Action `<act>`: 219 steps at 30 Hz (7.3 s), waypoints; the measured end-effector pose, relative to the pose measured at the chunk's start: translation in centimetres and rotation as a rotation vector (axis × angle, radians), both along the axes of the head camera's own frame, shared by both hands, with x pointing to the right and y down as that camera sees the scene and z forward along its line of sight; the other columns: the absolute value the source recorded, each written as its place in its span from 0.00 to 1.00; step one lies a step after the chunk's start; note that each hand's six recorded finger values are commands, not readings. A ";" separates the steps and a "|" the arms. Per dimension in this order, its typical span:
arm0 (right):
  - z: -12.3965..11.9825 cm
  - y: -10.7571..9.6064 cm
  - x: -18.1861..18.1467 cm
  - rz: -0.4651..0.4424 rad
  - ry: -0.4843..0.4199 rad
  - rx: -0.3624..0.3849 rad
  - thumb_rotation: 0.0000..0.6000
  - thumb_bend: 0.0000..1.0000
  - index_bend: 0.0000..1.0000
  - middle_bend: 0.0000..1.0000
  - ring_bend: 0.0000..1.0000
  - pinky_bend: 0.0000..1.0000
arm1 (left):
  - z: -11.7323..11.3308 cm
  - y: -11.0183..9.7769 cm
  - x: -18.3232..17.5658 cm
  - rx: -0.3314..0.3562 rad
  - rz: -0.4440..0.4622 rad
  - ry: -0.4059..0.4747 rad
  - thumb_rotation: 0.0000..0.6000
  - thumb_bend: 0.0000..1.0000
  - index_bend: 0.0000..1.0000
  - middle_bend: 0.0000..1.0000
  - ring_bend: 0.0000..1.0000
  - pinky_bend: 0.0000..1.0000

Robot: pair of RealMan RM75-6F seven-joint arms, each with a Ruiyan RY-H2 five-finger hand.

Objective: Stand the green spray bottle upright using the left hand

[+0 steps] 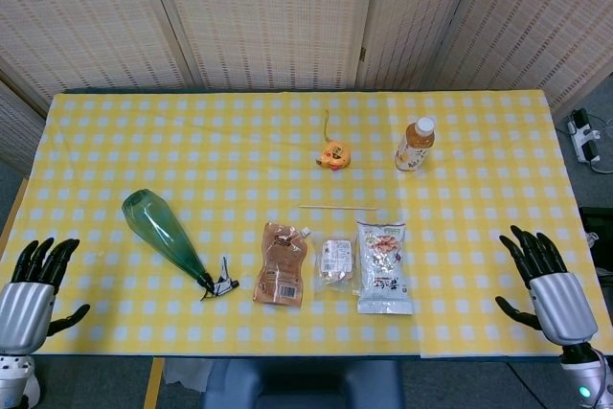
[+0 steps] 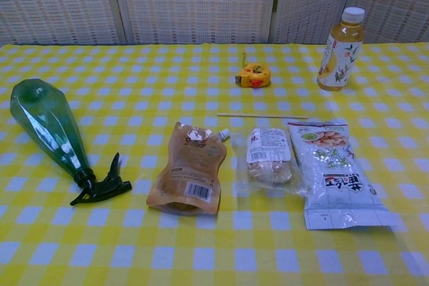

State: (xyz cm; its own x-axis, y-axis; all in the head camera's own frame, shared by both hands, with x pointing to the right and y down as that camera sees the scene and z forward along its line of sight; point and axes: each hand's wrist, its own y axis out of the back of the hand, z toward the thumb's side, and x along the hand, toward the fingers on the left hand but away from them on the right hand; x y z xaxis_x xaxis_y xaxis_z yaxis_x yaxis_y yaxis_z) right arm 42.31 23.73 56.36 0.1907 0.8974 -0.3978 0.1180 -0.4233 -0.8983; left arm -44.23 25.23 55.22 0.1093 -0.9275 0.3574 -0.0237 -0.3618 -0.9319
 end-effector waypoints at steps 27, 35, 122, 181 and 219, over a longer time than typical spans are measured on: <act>1.7 -1.0 1.3 0.058 0.038 -0.040 1.00 0.24 0.00 0.00 0.00 0.00 | 9.6 -1.3 5.8 -0.121 0.291 0.122 1.00 0.15 0.32 1.00 1.00 0.98; 1.5 -1.1 2.1 0.084 0.046 -0.037 1.00 0.24 0.00 0.00 0.00 0.00 | 11.8 -1.7 7.4 -0.085 0.342 0.142 1.00 0.15 0.31 1.00 1.00 0.98; -2.5 1.6 6.4 0.203 0.059 0.000 1.00 0.24 0.00 0.00 0.00 0.00 | 17.4 -8.0 16.3 -0.331 0.409 -0.128 1.00 0.38 0.36 1.00 1.00 1.00; -1.0 1.4 3.3 0.100 0.024 -0.039 1.00 0.24 0.00 0.00 0.00 0.00 | 3.0 -16.1 6.1 -0.163 -0.448 0.581 1.00 0.43 0.76 1.00 1.00 1.00; -1.3 1.3 3.3 0.106 0.017 -0.025 1.00 0.24 0.00 0.00 0.00 0.00 | 4.8 -16.1 5.9 -0.337 -0.504 0.650 1.00 0.31 0.47 1.00 1.00 1.00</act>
State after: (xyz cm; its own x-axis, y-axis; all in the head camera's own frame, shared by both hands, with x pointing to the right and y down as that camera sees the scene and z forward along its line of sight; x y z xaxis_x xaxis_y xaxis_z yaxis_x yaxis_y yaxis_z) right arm 45.65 25.03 55.11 0.0881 0.9019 -0.4228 0.1482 -0.4316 -0.8898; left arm -38.28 9.09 60.05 -0.0070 -0.7771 0.6294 -0.7414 -0.4183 -0.5248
